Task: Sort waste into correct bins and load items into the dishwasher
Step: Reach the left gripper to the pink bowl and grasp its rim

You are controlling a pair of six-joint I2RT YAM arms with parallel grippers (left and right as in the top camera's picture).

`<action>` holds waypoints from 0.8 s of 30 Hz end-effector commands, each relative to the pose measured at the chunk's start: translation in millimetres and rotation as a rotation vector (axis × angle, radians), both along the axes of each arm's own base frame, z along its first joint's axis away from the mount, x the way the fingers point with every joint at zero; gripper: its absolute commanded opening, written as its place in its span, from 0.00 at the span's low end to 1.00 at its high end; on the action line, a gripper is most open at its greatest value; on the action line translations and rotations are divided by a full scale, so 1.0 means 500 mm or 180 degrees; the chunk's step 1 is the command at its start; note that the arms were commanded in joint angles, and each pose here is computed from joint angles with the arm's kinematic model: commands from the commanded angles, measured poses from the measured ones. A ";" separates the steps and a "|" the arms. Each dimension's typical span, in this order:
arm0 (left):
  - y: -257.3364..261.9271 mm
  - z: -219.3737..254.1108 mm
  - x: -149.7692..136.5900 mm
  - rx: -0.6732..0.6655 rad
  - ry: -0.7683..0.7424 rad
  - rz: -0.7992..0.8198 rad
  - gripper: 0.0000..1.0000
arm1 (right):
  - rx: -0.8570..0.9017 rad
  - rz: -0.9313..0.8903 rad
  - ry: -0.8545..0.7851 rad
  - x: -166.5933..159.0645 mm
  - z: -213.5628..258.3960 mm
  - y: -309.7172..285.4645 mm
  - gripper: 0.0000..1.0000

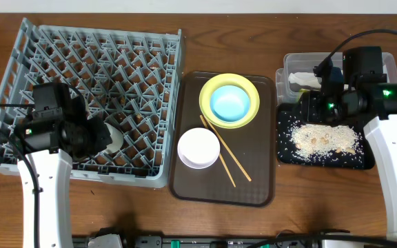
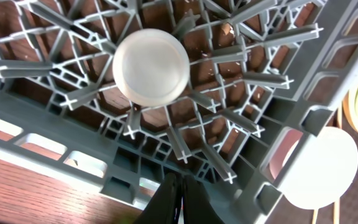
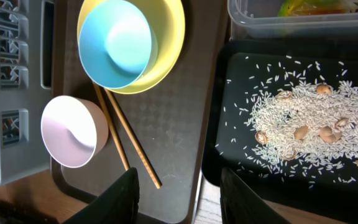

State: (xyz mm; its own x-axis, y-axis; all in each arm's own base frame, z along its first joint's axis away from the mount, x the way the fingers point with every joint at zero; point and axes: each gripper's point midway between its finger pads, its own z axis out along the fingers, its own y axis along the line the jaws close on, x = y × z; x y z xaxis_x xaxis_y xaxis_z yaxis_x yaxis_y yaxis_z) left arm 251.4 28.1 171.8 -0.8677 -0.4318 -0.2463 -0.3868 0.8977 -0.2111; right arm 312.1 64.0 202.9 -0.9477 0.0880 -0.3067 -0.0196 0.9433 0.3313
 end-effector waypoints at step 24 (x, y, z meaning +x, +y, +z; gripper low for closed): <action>-0.271 0.034 0.027 0.0043 -0.0499 -0.1678 0.08 | -0.0392 -0.0674 0.0041 0.008 -0.001 -0.069 0.98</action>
State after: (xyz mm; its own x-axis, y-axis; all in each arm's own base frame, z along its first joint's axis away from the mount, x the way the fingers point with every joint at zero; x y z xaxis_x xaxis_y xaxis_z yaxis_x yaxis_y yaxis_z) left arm 262.1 -106.9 188.3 -0.9427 -0.0351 -0.3318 0.0955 0.9244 -0.3692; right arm 314.0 41.8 197.3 -0.9367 0.1842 -0.2976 0.1134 0.9642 0.2399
